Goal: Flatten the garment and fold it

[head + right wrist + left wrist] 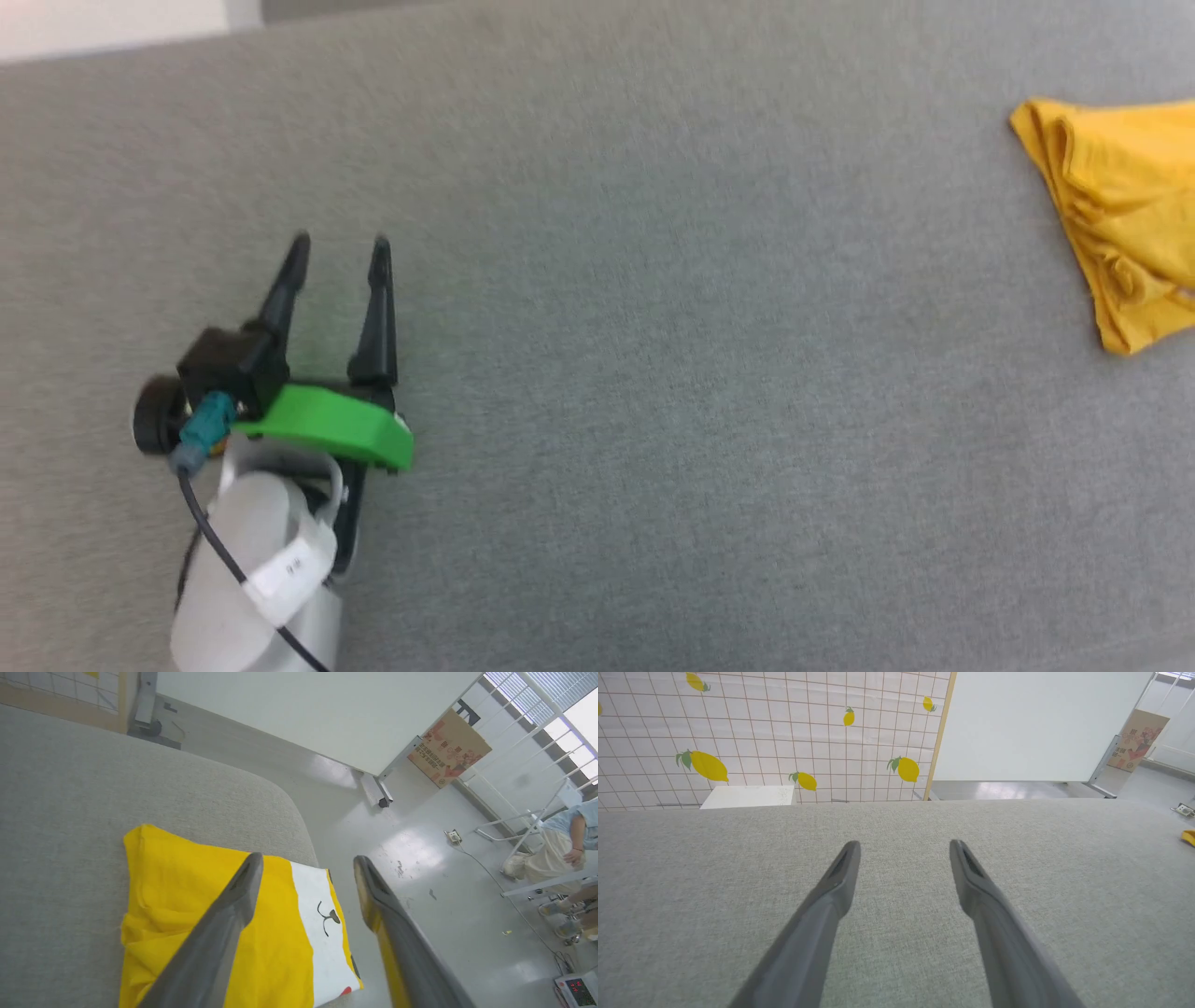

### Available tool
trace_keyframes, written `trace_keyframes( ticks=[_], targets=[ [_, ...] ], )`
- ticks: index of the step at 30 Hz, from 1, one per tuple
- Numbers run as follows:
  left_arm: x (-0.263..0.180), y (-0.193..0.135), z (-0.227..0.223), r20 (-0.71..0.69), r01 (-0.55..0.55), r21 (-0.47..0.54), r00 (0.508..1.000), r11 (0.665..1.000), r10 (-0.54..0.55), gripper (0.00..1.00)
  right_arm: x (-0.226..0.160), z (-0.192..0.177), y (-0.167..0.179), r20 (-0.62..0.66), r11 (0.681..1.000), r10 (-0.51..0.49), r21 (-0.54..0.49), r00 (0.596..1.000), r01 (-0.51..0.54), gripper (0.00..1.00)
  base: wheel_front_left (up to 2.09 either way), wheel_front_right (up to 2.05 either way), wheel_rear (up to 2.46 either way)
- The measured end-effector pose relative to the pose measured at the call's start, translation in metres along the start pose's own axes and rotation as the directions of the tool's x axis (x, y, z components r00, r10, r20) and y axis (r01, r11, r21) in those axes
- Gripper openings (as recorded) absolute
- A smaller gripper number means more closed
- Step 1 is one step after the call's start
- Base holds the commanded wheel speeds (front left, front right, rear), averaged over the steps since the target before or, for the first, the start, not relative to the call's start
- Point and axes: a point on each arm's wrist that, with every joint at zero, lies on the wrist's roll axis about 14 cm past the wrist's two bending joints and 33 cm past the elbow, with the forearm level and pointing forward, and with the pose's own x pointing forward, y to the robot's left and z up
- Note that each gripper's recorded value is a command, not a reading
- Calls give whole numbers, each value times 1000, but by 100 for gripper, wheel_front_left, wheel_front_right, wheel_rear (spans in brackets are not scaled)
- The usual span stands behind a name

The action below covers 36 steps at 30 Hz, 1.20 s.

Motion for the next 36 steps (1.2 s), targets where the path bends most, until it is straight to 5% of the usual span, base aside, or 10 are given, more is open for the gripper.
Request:
trace_keyframes(
  ticks=[7, 14, 22, 36],
  targets=[
    [-32, 4, 27, 32, -56, -1, 998, 998, 56, 100, -41, 44, 43, 223, 961, 67, 246, 973, -123, 100, 0, 0, 0],
    [-61, 14, 54, 83, -121, 2, 989, 993, 120, 100, -92, 79, 77, 390, 893, 122, 358, 913, -272, 100, 0, 0, 0],
    [-95, 22, 72, 118, -178, 5, 977, 984, 176, 100, -139, 99, 130, 466, 815, 208, 404, 860, -416, 100, 0, 0, 0],
    [-126, 28, 74, 121, -226, -8, 967, 974, 226, 100, -178, 91, 176, 474, 780, 291, 385, 831, -493, 100, 0, 0, 0]
  ],
)
